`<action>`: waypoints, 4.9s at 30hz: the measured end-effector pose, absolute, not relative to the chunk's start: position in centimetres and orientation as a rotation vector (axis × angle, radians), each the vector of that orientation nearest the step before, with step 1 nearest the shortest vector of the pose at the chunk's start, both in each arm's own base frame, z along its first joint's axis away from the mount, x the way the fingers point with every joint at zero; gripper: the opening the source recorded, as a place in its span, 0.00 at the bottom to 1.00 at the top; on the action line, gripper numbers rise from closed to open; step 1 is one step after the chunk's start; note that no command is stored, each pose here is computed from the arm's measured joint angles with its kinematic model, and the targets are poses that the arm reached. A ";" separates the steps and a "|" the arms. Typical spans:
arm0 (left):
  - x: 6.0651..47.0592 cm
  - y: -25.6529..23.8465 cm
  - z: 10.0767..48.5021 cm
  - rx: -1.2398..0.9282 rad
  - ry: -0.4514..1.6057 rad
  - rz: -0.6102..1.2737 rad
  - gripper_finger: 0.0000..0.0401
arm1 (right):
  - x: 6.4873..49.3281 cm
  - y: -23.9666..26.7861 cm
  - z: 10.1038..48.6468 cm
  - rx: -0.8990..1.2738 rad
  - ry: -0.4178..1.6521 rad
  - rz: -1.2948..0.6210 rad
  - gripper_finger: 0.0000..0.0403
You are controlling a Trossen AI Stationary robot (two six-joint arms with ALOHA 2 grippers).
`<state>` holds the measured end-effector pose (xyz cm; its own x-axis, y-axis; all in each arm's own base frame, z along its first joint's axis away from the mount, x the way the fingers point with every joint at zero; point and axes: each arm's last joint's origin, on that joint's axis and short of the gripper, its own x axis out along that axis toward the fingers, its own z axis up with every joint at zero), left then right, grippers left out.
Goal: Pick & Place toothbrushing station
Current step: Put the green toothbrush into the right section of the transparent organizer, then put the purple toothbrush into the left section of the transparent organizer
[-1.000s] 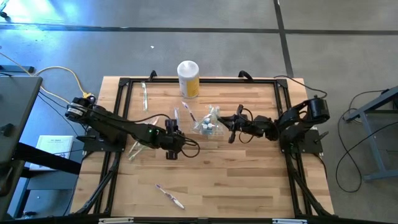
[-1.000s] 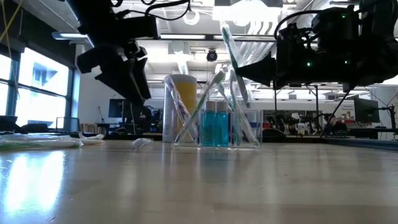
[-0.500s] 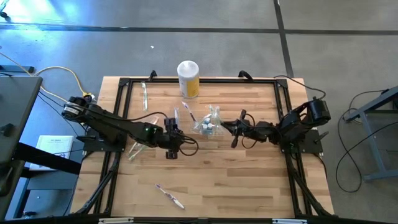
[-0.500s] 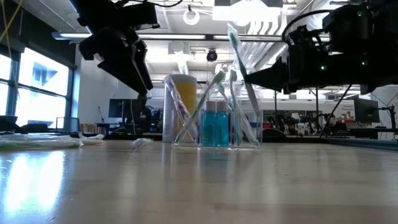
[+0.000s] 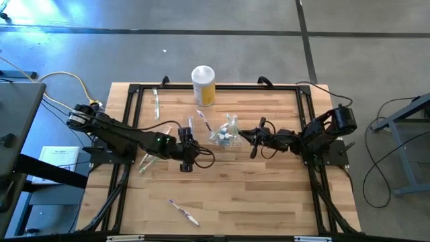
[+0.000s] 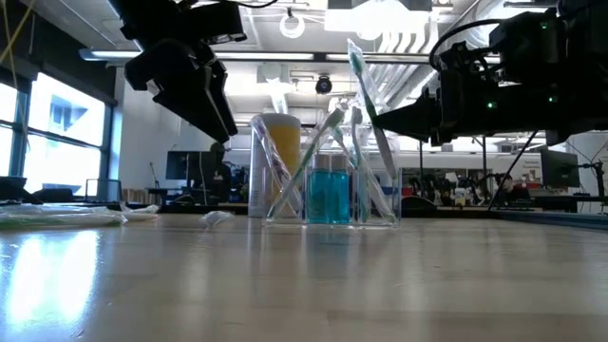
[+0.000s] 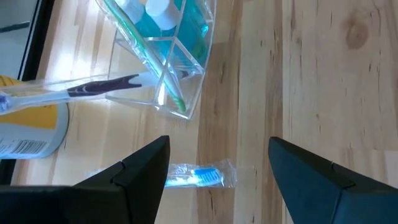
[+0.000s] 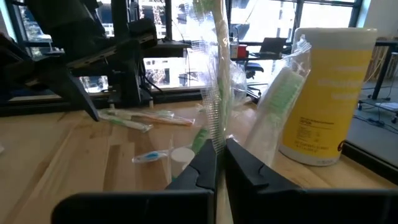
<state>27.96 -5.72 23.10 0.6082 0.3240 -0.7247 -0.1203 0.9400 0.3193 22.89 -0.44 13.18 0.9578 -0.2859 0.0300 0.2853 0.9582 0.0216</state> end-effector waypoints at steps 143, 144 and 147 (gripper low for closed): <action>39.4 3.4 26.0 0.115 0.333 -0.003 0.58 | 21.9 3.7 16.4 -0.143 -0.118 -0.322 0.55; 39.4 3.4 26.3 0.126 0.336 -0.009 0.59 | 21.9 3.7 16.4 -0.143 -0.118 -0.322 0.55; 39.5 3.4 27.7 0.147 0.369 -0.016 0.60 | 21.9 3.7 16.4 -0.143 -0.118 -0.323 0.55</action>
